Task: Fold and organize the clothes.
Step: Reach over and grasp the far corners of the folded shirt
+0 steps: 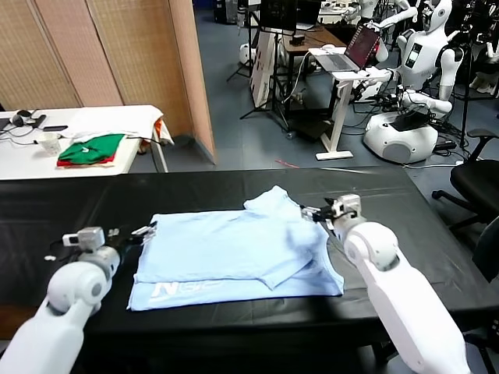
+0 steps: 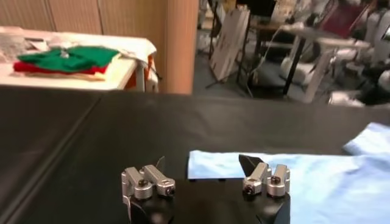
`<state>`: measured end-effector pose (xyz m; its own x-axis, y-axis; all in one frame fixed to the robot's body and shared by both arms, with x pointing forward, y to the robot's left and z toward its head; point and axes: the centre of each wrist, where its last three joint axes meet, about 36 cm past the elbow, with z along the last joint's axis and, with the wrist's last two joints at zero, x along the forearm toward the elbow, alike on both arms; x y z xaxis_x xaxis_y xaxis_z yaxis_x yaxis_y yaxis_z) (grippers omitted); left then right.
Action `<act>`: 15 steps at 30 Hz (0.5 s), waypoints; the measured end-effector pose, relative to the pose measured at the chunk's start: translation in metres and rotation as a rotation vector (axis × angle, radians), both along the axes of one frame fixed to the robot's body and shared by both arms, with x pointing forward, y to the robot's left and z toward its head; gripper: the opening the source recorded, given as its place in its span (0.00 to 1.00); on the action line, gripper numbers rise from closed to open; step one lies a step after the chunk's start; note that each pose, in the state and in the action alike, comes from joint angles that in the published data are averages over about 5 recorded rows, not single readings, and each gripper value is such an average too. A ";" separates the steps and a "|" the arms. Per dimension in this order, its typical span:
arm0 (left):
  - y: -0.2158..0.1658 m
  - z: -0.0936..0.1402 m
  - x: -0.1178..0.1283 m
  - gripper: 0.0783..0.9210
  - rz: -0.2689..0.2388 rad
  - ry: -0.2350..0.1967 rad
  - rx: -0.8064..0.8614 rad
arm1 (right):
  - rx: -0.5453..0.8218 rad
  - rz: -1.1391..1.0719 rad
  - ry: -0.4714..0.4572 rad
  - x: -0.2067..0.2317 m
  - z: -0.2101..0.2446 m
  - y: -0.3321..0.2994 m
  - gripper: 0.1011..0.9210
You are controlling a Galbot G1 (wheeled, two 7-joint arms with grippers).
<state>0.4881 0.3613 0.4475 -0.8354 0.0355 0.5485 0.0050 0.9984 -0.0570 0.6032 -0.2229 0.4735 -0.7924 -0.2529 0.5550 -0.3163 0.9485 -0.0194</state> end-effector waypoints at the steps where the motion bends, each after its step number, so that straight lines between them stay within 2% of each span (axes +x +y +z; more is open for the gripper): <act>1: 0.001 0.000 0.003 0.98 0.000 0.002 -0.002 | 0.000 0.000 0.007 0.004 -0.001 0.001 0.98; 9: 0.006 -0.003 0.025 0.98 0.016 0.016 -0.030 | 0.001 -0.008 0.056 0.020 -0.014 0.004 0.98; 15: 0.004 -0.006 0.035 0.98 0.012 0.048 -0.068 | 0.001 0.002 0.074 0.026 -0.020 0.011 0.97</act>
